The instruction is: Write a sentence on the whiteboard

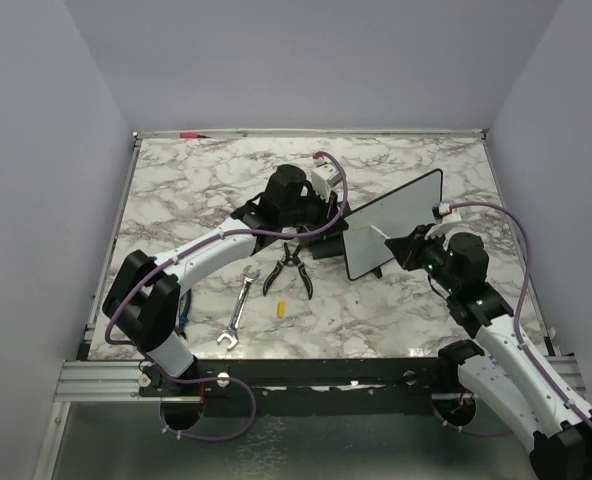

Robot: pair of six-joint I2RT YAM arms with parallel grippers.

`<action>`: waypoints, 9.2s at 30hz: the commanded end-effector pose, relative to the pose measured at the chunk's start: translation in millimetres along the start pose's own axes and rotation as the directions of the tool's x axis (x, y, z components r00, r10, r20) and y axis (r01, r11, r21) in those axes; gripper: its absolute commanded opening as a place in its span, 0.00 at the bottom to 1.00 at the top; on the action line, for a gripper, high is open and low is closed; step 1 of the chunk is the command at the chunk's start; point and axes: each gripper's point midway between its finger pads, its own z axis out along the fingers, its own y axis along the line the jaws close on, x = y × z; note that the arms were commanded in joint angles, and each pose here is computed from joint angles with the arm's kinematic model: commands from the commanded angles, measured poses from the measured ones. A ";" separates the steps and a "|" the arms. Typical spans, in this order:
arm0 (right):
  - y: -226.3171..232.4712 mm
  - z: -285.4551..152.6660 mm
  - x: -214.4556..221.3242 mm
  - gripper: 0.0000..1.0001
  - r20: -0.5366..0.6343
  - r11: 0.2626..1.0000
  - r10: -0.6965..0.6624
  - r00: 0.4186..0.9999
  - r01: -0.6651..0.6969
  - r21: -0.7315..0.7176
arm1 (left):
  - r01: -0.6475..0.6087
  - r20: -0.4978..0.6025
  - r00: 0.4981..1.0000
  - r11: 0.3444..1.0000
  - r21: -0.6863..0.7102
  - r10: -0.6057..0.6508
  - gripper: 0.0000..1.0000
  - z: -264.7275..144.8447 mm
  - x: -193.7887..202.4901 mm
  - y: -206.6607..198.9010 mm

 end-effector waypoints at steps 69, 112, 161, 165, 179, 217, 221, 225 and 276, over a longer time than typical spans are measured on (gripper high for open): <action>-10.9 -6.8 -0.8 0.01 0.014 0.998 0.000 1.000 -0.001 0.064 | -0.039 0.001 0.999 0.996 0.084 0.039 0.00 -1.1 -8.1 -25.7; -13.3 -6.1 -24.1 0.01 0.086 0.995 0.003 0.996 -0.011 0.099 | -0.031 -0.021 0.999 0.996 0.085 0.033 0.00 -1.0 -2.6 -26.8; -13.3 -0.7 -43.0 0.01 0.108 0.993 -0.004 0.994 -0.009 0.121 | -0.035 -0.026 0.999 0.996 0.087 0.037 0.00 -1.4 -1.3 -28.7; -23.8 0.7 -39.6 0.01 0.107 0.985 0.006 0.994 -0.024 0.173 | -0.036 -0.025 0.999 0.996 0.086 0.038 0.00 -1.6 -1.6 -28.3; -14.3 -10.3 -49.5 0.01 0.150 0.991 0.000 0.989 -0.020 0.134 | -0.036 -0.025 0.999 0.996 0.078 0.039 0.00 -1.5 -1.5 -26.8; -17.9 1.8 -7.0 0.01 0.021 0.995 -0.021 1.000 0.019 0.099 | -0.037 -0.024 0.999 0.997 0.072 0.039 0.00 -1.8 -2.2 -26.4; -18.5 0.3 2.9 0.01 -0.012 0.995 -0.016 1.000 0.017 0.096 | -0.037 -0.024 0.999 0.997 0.072 0.039 0.00 -1.8 -2.2 -26.1; -21.8 -2.0 10.9 0.01 -0.031 0.994 -0.005 1.000 0.008 0.110 | -0.038 -0.023 0.999 0.997 0.074 0.040 0.00 -1.9 -2.7 -26.9; -19.7 -5.5 -37.5 0.01 0.111 0.989 -0.031 0.993 0.015 0.146 | -0.034 -0.029 0.999 0.996 0.081 0.037 0.00 -1.2 -1.1 -28.3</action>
